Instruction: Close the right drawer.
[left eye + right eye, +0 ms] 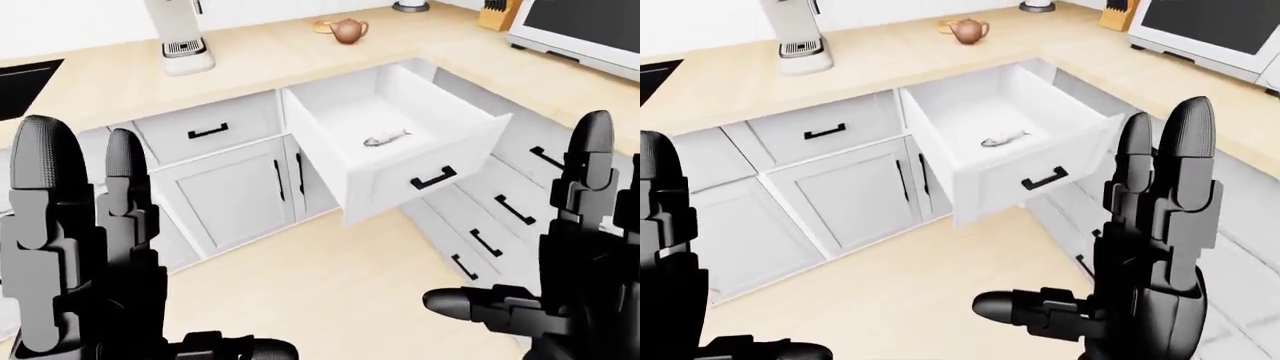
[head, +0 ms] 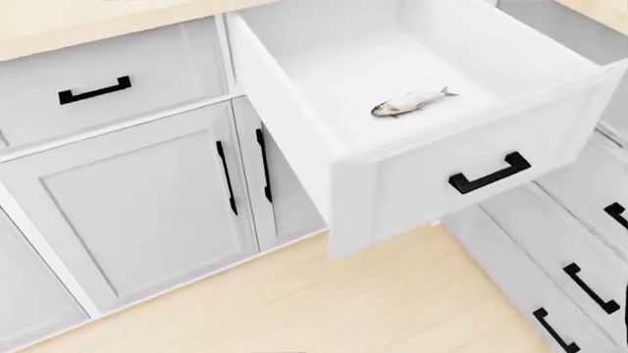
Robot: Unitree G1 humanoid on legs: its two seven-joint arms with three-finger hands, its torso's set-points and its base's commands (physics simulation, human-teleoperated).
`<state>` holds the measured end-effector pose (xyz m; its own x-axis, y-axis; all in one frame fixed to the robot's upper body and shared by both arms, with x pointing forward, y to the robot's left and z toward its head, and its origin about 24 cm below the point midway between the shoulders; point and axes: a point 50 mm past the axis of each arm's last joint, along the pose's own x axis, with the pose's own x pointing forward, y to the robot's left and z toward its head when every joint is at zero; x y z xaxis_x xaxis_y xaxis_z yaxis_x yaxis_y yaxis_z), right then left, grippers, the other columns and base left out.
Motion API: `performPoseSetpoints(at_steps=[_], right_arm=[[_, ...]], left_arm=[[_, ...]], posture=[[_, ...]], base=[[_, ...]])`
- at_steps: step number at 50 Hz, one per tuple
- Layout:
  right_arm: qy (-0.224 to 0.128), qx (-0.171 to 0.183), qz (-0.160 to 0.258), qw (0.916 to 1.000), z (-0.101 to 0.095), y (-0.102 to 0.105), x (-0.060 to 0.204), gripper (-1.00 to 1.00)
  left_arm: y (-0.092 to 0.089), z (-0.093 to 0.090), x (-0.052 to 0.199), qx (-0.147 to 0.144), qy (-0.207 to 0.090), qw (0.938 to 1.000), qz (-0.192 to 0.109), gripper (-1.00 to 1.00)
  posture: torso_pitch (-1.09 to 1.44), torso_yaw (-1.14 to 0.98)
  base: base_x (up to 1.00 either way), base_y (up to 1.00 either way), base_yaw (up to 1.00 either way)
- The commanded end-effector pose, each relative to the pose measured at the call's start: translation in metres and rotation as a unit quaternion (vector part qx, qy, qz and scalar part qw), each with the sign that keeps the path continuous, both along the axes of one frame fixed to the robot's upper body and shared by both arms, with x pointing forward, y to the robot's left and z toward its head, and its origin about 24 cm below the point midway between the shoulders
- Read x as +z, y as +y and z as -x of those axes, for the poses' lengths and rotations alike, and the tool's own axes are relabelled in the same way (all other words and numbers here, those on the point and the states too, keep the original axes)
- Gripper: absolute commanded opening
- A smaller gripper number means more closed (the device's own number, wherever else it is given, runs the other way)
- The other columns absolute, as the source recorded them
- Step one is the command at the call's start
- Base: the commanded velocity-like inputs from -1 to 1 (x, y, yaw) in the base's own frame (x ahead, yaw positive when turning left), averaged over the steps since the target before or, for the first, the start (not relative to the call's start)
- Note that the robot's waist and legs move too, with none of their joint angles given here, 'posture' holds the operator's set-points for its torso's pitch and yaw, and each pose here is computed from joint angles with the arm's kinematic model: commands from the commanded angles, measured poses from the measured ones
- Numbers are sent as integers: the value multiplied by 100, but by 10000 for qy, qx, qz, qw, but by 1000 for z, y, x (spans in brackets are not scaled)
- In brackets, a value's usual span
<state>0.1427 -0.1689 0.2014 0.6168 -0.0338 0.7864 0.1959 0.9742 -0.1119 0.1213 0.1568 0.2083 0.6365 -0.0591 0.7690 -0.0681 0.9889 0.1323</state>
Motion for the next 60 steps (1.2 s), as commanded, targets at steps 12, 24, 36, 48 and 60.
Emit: performPoseSetpoints(at_steps=[12,24,36,48,60], right_arm=[[-318,31,56,9995,7,2,7,100],[-302,19,54,9995,5,2,6,100],[-307,21,61,9995,6,2,6,100],[-317,30,76,9995,7,3,6,100],[-317,42,78,9995,6,3,6,100]], left_arm=[[-1,7,6,-24,-275,9996,-28,100],[-2,7,6,-46,-266,9996,-25,100],[-2,7,6,-57,-274,9996,-40,100],[-2,8,6,-68,-273,9996,-45,100],[-3,8,6,-83,-270,9996,-54,100]], posture=[[0,0],[0,0],[0,0],[0,0],[0,0]], base=[[0,0,-17],[0,0,-17],[0,0,-16],[0,0,-17],[0,0,-17]])
